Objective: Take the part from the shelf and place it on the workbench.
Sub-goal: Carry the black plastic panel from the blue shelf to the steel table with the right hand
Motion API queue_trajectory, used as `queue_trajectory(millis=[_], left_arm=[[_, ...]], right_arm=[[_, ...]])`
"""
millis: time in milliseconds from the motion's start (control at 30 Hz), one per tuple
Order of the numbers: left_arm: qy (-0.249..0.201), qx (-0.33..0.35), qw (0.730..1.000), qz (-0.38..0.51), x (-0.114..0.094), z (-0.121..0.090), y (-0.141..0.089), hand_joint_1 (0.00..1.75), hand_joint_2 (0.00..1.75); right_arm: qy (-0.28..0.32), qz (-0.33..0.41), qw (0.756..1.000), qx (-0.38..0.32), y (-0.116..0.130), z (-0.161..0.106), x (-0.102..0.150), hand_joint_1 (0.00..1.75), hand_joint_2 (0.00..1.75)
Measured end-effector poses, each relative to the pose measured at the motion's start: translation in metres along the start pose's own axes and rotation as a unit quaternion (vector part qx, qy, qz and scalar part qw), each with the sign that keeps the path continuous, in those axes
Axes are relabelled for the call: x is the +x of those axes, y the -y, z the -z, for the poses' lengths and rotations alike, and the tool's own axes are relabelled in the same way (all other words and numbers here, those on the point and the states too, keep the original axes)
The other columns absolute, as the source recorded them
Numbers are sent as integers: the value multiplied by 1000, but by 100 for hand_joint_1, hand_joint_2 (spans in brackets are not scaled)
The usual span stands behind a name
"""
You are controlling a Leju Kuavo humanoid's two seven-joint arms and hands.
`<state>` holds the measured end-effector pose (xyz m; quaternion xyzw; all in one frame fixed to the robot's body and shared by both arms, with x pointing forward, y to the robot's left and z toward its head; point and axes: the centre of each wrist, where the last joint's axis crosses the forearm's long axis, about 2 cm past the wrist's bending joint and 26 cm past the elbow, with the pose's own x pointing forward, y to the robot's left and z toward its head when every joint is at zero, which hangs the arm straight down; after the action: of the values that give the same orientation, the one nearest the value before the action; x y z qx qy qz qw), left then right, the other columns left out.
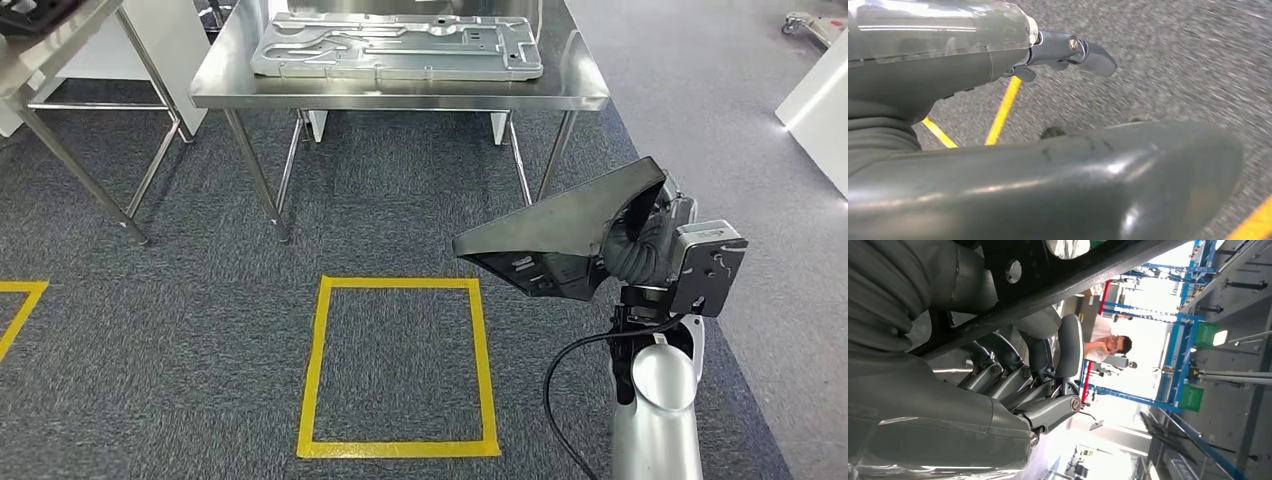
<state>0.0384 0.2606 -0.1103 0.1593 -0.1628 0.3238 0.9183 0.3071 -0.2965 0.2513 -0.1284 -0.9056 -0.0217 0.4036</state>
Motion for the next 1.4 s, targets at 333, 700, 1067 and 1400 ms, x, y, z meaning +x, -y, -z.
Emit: queue_trajectory(millis=[333,700,1067,1400], left_arm=[[-5,4,1000,-4,2,-1,4,0,0],[-14,13,1000,-9,-1,-1,1,0,0],[-13,26,999,-20,0,-2,4,0,0],[-19,39,998,-37,-4,-2,2,0,0]], right_arm=[[2,4,1000,22,-5,29,6,175,175],[-17,-1,998,56,-12,60,7,175,175],[-9,27,995,94,-15,134,11,175,175],[-22,27,989,145,-20,174,-5,175,175]])
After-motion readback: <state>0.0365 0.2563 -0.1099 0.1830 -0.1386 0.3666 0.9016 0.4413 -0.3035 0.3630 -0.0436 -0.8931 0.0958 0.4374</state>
